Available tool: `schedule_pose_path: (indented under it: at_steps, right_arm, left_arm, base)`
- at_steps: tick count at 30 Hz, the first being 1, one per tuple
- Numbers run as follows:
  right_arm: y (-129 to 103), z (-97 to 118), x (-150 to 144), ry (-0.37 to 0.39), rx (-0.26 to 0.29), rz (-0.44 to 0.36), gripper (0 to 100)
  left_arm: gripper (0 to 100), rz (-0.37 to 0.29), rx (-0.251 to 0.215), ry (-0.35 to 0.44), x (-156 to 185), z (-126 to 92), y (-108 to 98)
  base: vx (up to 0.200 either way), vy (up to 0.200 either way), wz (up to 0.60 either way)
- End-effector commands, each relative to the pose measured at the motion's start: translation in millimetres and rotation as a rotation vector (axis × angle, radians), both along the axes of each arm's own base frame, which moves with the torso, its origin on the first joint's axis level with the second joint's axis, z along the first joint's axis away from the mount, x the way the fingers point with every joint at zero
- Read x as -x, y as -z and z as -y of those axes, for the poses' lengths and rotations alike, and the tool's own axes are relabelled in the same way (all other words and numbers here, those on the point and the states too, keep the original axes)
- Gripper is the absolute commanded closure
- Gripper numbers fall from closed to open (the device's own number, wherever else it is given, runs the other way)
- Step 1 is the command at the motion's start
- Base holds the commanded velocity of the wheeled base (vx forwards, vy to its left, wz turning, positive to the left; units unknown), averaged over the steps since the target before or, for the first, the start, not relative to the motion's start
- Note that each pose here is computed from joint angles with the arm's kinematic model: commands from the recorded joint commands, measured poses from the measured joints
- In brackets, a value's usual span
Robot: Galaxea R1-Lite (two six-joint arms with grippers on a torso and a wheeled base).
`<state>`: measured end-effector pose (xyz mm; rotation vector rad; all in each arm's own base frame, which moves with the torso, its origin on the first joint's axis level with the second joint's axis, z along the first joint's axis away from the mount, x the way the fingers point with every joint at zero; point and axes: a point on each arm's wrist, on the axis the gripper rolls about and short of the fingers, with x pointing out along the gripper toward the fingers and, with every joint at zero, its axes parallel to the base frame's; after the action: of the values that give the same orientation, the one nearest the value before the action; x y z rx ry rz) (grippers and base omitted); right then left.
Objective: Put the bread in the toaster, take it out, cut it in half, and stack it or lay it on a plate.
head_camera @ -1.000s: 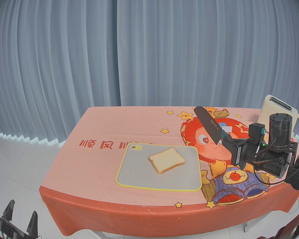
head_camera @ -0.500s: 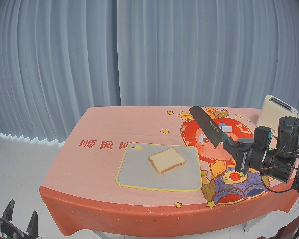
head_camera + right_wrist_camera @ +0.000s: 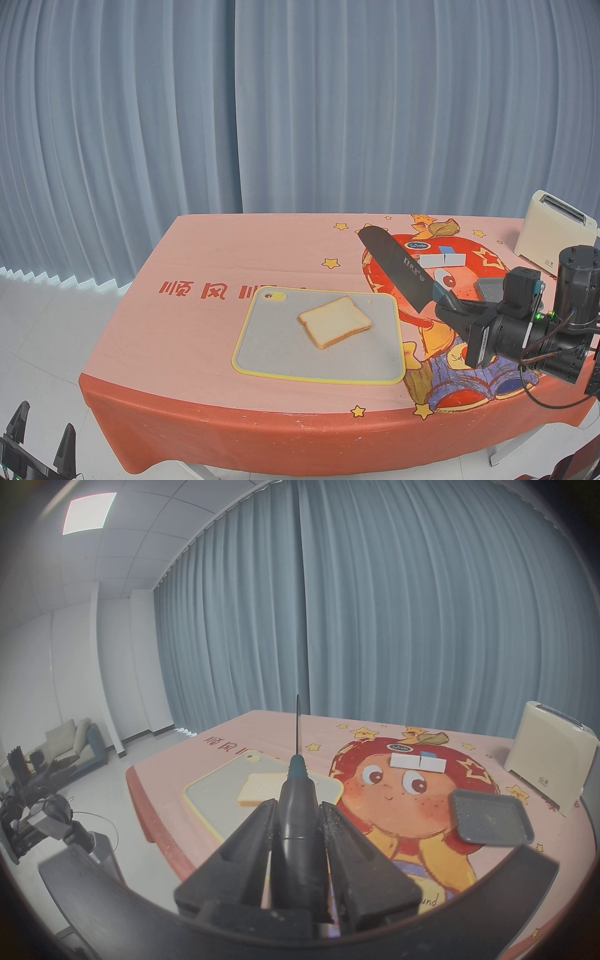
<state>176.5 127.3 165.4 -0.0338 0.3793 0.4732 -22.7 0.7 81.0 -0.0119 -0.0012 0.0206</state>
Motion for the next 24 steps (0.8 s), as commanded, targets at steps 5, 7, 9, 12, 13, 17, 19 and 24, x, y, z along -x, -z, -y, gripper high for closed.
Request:
schedule_pose_path:
  at_steps: [5, 7, 9, 12, 13, 17, 19, 24]
  right_arm:
    - [8.3, -6.2, 8.0, -0.073, 0.008, -0.033, 100]
    - [7.5, -5.9, 7.8, -0.072, 0.006, -0.031, 100]
    - [6.2, -5.9, 8.4, -0.074, 0.004, -0.025, 100]
    - [3.1, -6.0, 8.7, -0.074, -0.004, -0.014, 100]
    - [3.1, -6.0, 8.7, -0.074, -0.004, -0.014, 100]
    - [1.4, -4.6, 10.1, -0.075, -0.011, -0.009, 100]
    - [0.3, -4.9, 10.7, -0.079, -0.012, -0.005, 100]
    - [-6.1, -9.7, 13.8, -0.123, -0.034, 0.011, 100]
  left_arm:
    - [0, -0.018, 0.000, -0.001, -1.4, 0.0, 4.7]
    - [0, -0.018, 0.000, -0.001, -1.4, 0.0, 4.7]
    - [0, -0.019, 0.000, -0.001, -1.4, 0.0, 4.9]
    - [0, -0.019, 0.000, -0.001, -1.4, 0.0, 4.9]
    - [0, -0.019, 0.000, -0.001, -1.4, 0.0, 4.9]
    - [0, -0.018, 0.000, -0.001, -1.4, 0.0, 4.7]
    - [0, -0.018, 0.000, -0.001, -1.4, 0.0, 4.7]
    - [0, -0.019, 0.000, -0.001, -1.4, 0.0, 4.9]
  base:
    - [0.000, 0.000, 0.00]
    - [0.000, 0.000, 0.00]
    - [0.000, 0.000, 0.00]
    - [0.000, 0.000, 0.00]
    - [0.000, 0.000, 0.00]
    - [0.000, 0.000, 0.00]
    - [0.000, 0.000, 0.00]
    - [0.000, 0.000, 0.00]
